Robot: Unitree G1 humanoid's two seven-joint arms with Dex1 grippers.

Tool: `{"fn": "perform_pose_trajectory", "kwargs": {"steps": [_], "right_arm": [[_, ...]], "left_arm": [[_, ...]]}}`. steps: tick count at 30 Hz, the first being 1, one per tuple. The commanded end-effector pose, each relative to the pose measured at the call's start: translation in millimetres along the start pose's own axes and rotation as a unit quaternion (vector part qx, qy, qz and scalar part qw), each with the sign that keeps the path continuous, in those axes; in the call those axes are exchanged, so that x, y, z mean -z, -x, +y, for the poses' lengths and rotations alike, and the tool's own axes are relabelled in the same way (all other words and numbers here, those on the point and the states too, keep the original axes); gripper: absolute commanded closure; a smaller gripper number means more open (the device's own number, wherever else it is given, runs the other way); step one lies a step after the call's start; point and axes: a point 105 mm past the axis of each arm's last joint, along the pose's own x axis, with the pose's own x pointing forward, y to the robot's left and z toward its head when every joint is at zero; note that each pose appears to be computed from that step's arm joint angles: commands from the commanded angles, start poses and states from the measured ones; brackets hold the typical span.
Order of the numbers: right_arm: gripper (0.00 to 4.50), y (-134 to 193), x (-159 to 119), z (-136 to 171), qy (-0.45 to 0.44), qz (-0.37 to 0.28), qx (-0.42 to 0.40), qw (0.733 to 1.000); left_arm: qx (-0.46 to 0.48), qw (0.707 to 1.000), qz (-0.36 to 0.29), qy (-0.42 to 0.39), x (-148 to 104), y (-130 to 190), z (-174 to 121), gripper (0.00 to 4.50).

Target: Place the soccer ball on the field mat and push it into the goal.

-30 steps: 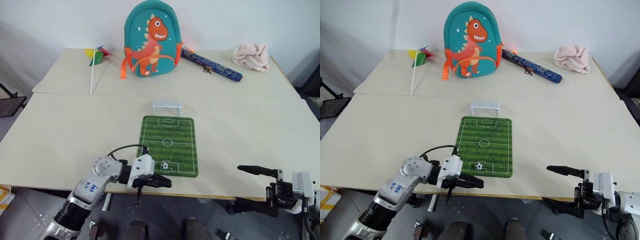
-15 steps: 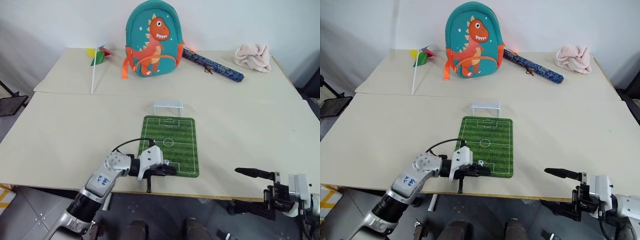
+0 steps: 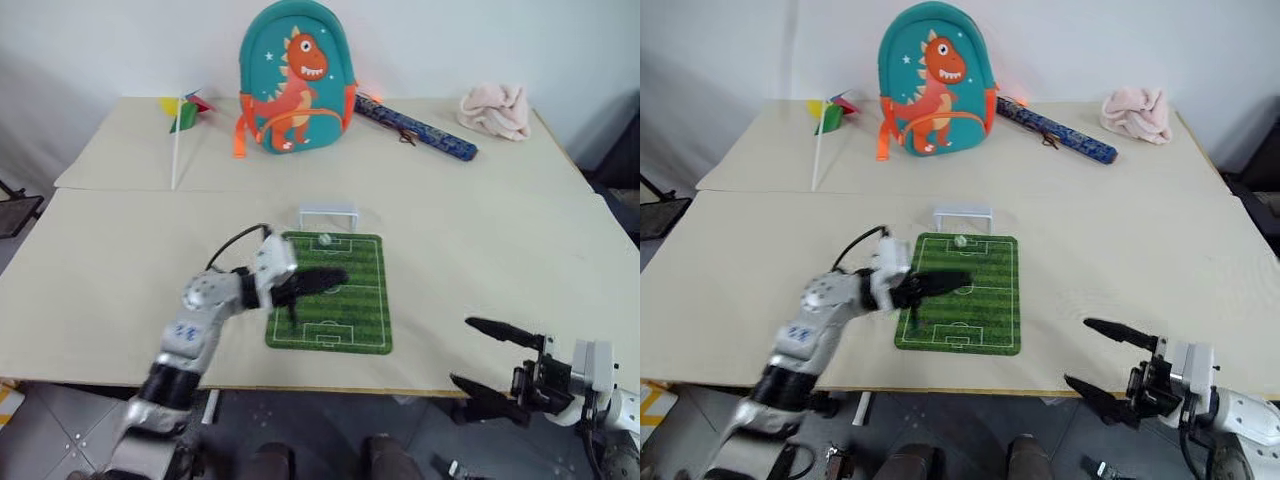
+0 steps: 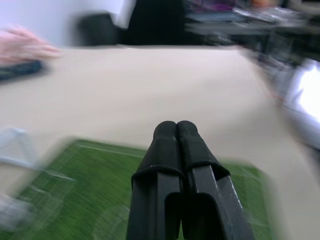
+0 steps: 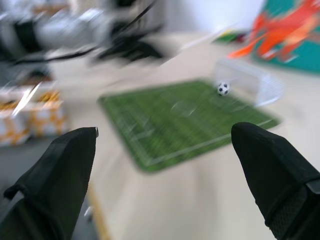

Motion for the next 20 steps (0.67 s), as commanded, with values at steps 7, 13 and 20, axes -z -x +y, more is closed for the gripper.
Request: {"fn": "perform_pose_trajectory", "kwargs": {"steps": [7, 13, 20], "right_arm": [[0.0, -10, -8, -36, 0.045, -0.024, 0.082, 0.995], [0.0, -7, -3, -36, 0.042, -0.011, 0.074, 0.996], [0.0, -3, 0, -37, 0.042, 0.02, 0.045, 0.998]], "left_arm": [[-0.073, 0.996, 0.046, 0.034, 11, 81, -23, 4.46], [-0.167, 0.984, 0.06, 0.03, 14, 111, -7, 4.46], [-0.244, 0.968, 0.062, 0.009, 9, 135, 17, 4.46]]}}
